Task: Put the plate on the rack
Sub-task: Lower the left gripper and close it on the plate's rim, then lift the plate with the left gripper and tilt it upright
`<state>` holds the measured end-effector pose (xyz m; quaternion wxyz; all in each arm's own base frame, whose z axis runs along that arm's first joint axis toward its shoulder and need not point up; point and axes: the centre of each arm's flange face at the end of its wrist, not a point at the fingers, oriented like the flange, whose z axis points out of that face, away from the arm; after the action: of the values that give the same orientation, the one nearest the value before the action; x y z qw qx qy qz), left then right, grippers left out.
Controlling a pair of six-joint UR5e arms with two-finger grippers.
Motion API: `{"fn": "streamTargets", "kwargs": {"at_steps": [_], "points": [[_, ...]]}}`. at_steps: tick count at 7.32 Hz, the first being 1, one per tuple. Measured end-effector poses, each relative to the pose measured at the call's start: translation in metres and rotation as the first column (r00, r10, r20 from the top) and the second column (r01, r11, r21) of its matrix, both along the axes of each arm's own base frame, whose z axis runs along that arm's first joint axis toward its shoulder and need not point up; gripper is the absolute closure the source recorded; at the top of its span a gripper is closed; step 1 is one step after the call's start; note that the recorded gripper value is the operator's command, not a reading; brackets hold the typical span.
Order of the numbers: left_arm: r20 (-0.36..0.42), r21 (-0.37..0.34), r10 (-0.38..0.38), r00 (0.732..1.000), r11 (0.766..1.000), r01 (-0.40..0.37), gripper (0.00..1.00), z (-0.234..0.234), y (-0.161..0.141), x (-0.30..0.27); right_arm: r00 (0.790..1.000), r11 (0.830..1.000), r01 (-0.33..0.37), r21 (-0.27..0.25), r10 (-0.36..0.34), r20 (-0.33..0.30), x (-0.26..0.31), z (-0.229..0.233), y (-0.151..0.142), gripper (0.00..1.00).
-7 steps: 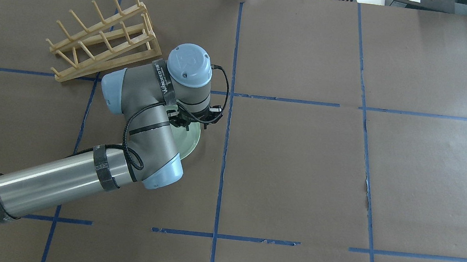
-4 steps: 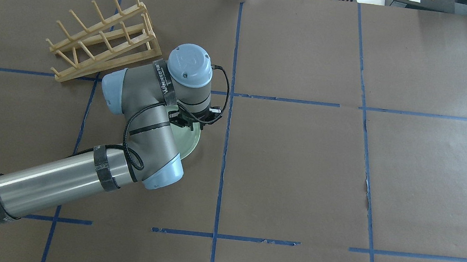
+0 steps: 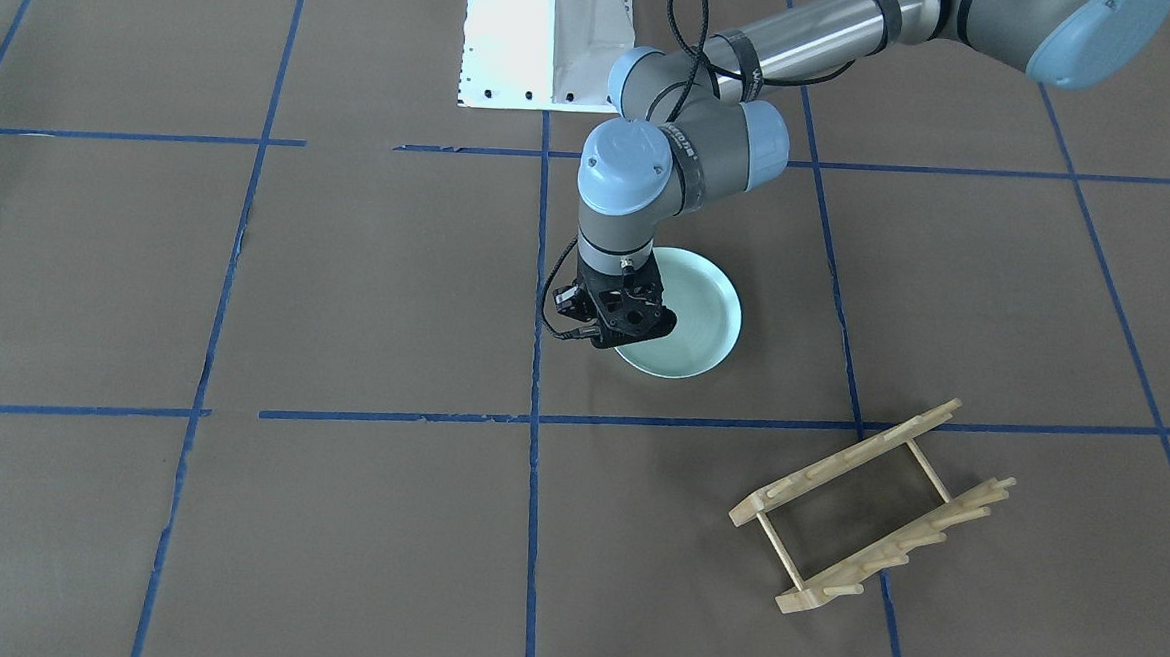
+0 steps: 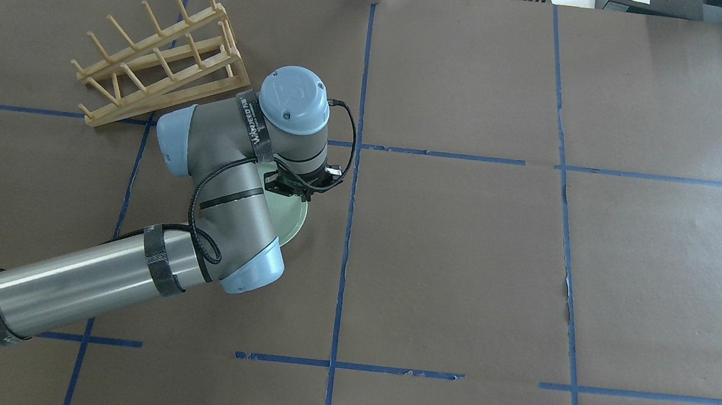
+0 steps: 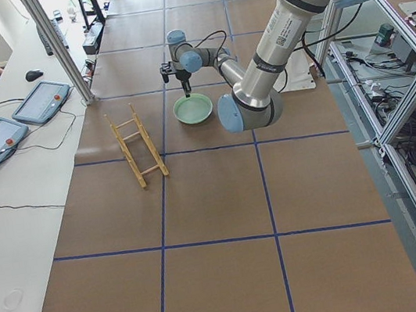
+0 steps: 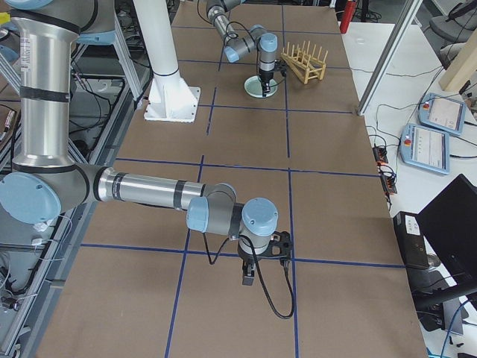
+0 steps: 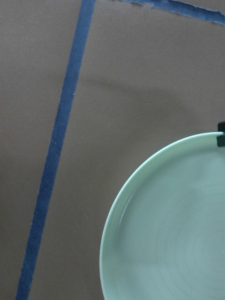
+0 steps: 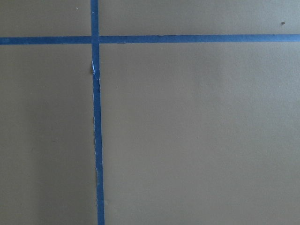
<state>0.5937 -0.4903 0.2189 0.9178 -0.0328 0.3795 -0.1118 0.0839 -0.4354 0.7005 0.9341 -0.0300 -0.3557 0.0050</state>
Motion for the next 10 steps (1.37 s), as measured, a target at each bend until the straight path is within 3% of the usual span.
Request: {"fn": "streamTargets", "kwargs": {"at_steps": [2,6,8,10], "points": [[0.021,0.000,0.004,1.000,1.000,-0.004,1.00,-0.027,0.008,-0.027,1.000,1.000,0.000,0.000,0.000,0.000,0.000,0.000,0.000,0.00],[0.136,-0.023,0.008,0.991,1.000,-0.005,1.00,-0.072,0.024,-0.118,1.000,1.000,0.000,0.001,0.000,0.000,0.000,0.000,0.000,0.00],[0.119,-0.003,-0.088,0.989,0.996,0.088,1.00,-0.080,0.004,-0.197,1.000,1.000,0.000,0.001,0.000,0.000,0.000,0.000,0.000,0.00],[0.056,0.061,-0.188,0.981,0.981,0.184,1.00,-0.098,-0.010,-0.278,1.000,1.000,0.000,0.000,0.000,0.000,0.000,0.000,0.000,0.00]]}}
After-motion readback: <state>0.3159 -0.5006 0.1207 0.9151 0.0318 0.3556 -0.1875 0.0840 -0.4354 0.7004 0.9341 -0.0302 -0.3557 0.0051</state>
